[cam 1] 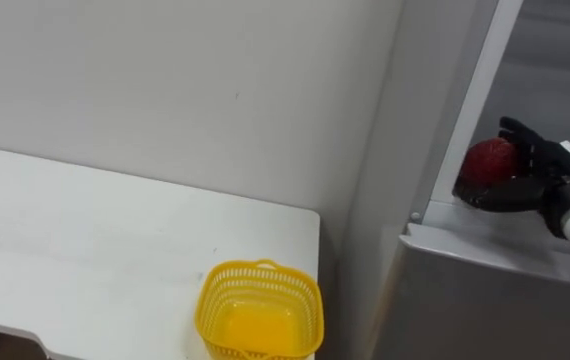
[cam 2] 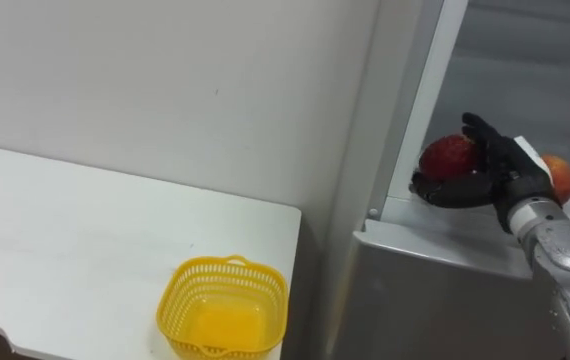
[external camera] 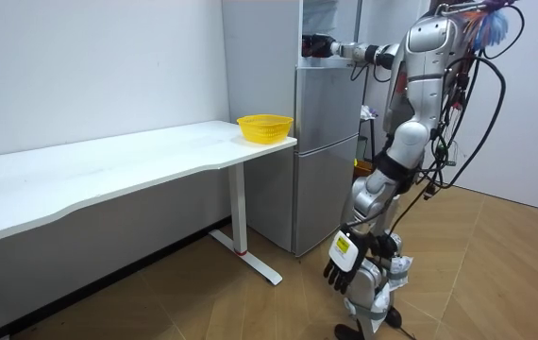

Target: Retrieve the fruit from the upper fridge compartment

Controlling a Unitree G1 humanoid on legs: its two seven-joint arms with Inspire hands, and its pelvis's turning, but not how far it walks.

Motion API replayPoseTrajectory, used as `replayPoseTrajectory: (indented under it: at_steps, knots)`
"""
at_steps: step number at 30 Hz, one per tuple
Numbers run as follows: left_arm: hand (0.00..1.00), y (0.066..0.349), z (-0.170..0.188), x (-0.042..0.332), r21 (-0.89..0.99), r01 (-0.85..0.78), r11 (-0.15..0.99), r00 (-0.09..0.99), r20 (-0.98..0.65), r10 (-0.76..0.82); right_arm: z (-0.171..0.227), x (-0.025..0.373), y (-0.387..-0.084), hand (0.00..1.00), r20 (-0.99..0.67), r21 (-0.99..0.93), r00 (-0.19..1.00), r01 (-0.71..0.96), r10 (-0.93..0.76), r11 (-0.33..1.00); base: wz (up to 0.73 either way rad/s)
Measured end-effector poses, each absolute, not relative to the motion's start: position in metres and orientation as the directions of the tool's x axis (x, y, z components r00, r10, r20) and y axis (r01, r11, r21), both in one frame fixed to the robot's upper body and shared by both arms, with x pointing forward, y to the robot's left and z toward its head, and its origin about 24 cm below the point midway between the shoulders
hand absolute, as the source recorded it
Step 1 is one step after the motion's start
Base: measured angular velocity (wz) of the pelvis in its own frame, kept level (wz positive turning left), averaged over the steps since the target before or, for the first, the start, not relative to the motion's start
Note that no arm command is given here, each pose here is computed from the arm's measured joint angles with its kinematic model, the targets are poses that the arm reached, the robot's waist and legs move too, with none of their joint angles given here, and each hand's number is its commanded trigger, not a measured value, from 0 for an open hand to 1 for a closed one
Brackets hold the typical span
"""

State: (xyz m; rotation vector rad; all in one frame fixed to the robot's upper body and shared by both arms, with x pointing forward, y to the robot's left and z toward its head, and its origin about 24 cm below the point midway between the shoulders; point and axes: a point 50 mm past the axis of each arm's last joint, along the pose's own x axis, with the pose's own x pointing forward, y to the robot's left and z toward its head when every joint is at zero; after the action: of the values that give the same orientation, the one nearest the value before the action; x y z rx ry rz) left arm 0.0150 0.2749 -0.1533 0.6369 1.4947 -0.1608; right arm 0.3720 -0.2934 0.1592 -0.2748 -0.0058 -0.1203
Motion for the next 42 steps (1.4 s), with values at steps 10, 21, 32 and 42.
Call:
replayPoseTrajectory:
  at_steps: [10,21,32,42]
  knots:
    - [0.0,0.275,-0.153,0.015,0.278,0.481,0.831,0.082,-0.958,0.274,0.166,0.374,-0.296,1.0,0.021,-0.265,0.993,0.116,-0.114,0.957,0.01]
    - [0.0,0.275,-0.153,0.019,0.281,0.485,0.828,0.097,-0.959,0.268,0.167,0.375,-0.295,1.0,0.029,-0.308,0.991,0.131,-0.129,0.942,0.01]
    - [0.0,0.274,-0.153,0.026,0.293,0.485,0.824,0.128,-0.956,0.264,0.177,0.375,-0.278,1.0,0.101,-0.382,0.988,0.146,-0.116,0.913,-0.05]
    - [0.0,0.261,-0.158,0.031,0.318,0.539,0.78,0.168,-0.948,0.27,0.157,0.331,-0.236,1.0,0.304,-0.277,0.942,0.229,-0.141,0.933,-0.16]
